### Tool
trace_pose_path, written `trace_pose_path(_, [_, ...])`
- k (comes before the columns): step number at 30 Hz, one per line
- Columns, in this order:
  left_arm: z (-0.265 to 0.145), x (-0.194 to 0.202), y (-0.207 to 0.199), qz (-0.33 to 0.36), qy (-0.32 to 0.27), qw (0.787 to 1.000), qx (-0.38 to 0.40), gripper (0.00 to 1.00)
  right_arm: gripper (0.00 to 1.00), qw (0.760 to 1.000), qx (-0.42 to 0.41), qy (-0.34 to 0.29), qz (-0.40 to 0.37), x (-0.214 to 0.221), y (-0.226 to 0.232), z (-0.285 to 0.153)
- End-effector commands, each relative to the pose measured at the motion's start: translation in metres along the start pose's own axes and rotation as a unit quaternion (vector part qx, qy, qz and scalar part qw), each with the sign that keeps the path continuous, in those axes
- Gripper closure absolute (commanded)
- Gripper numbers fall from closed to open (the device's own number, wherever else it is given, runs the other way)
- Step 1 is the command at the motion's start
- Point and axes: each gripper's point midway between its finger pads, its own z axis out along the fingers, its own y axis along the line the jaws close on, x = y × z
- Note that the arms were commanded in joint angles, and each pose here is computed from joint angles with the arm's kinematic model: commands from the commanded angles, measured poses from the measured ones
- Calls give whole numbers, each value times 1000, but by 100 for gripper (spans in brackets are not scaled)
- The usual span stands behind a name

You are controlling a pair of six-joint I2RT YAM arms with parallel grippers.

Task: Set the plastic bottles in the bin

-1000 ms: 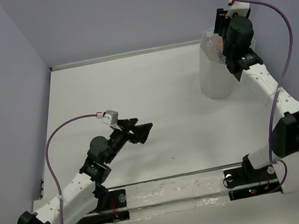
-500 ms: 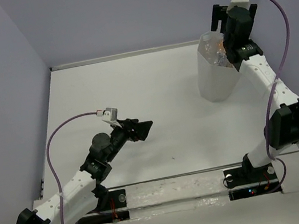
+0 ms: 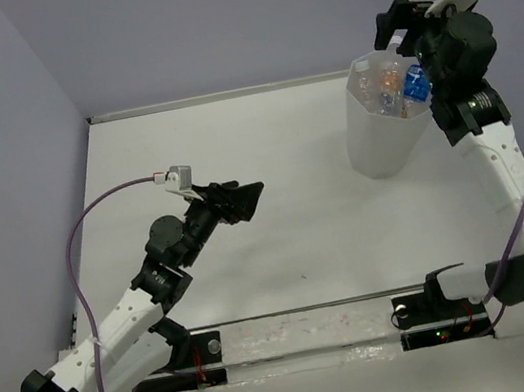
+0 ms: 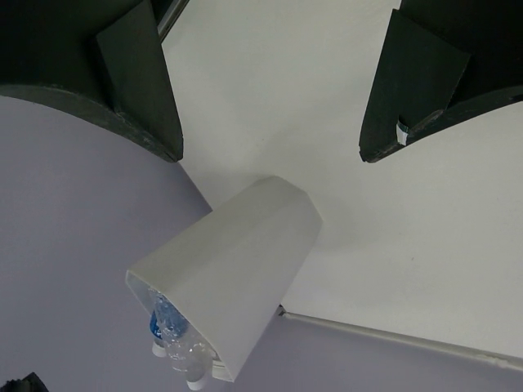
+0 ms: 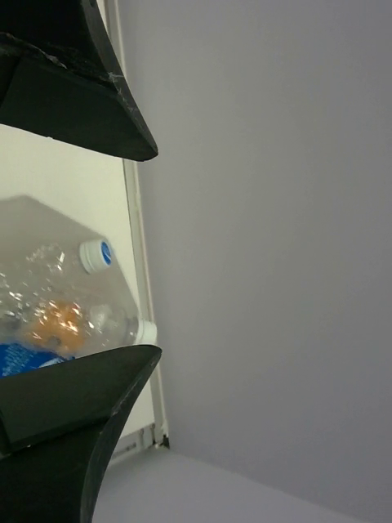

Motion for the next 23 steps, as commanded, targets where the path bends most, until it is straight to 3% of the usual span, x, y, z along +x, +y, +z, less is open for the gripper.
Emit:
trace_pose_path(1, [2,-40,-27,-4,-43,999,18,1,2,986,-135,-35,92,-28,44,-56])
trace_pose_path(2, [1,-44,-30,-3,-46,999,21,1,7,979,-155,-54,120,-43,48,-80])
trace_pose_path(4, [-4,-63,-44,2,-60,998,30,1,19,967,-205,-49,145,-30,61,-101])
trace_pose_path(5, [-6,-69,-48,2,-62,998,32,1,56,958,-226,-45,170,-28,67,-114])
trace_pose_path(6, [-12,-74,-52,4,-61,998,30,1,78,949,-249,-61,183,-40,70,-139])
trace_pose_path(7, [-16,-90,-64,11,-74,996,39,1,95,939,-285,-48,188,-24,80,-150])
trace_pose_path(8, [-22,-98,-61,14,-82,996,22,1,100,928,-309,-45,203,-23,86,-164])
trace_pose_path(14, [-61,-151,-85,52,-130,990,16,1,98,893,-399,-77,193,-28,94,-249])
trace_pose_path(16, [-76,-161,-88,67,-147,987,16,1,64,892,-402,-80,192,-20,91,-261])
trace_pose_path(17, [-87,-168,-89,75,-163,984,17,1,38,889,-405,-100,187,-26,88,-276])
trace_pose_path(20, [-94,-168,-84,82,-173,981,12,1,10,897,-383,-110,191,-20,78,-282])
trace_pose_path(23, [-93,-164,-79,84,-166,983,2,1,3,899,-379,-125,183,-22,74,-291])
